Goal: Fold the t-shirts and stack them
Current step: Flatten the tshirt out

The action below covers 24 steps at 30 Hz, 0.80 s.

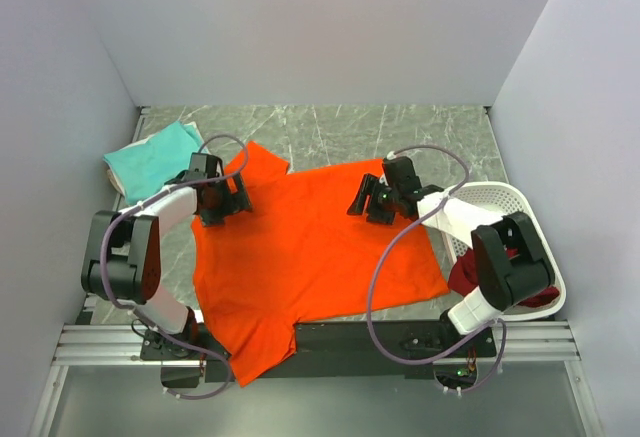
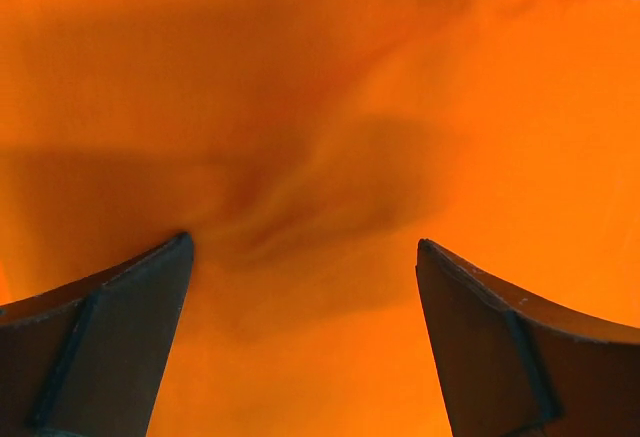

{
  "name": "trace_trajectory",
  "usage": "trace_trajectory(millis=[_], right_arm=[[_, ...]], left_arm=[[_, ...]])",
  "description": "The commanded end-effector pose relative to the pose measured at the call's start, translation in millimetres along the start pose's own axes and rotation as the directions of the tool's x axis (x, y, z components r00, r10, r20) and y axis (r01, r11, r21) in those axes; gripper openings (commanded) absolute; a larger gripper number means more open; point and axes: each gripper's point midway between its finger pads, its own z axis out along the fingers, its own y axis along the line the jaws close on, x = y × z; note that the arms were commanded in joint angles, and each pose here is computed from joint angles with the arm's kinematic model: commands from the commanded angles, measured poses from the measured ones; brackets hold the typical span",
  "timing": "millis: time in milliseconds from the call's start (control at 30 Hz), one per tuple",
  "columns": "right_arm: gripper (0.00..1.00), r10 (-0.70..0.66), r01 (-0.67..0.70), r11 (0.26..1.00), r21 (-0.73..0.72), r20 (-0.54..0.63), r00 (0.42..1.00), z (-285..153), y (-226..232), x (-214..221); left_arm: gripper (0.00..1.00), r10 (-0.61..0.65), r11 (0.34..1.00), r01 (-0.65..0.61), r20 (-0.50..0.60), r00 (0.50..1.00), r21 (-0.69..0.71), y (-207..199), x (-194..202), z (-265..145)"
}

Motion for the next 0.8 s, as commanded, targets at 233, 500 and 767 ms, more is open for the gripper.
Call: trace_trajectory(millis=[233, 500, 767], right_arm=[[0.68, 0.036, -0.037, 0.995, 0.090, 0.016, 0.999, 17.7, -10.9, -16.0], [0.69, 0.072, -0.070, 0.979, 0.192, -0.004, 0.997, 31.9, -25.0, -23.1], [0.70, 0.105, -0.101, 0.964, 0.245, -0.004, 0.994, 43.1, -36.2, -49.3]], left_arm=[[0.99, 0.052, 0.997, -0.052, 0.005, 0.999, -0.053, 2.0, -26.1, 32.3], [0.99, 0.083, 0.993, -0.082, -0.001, 0.997, -0.084, -3.9, -54.5, 54.3], [0.99, 0.119, 0.987, -0.120, -0.013, 0.993, -0.110, -13.3, -90.1, 83.7]])
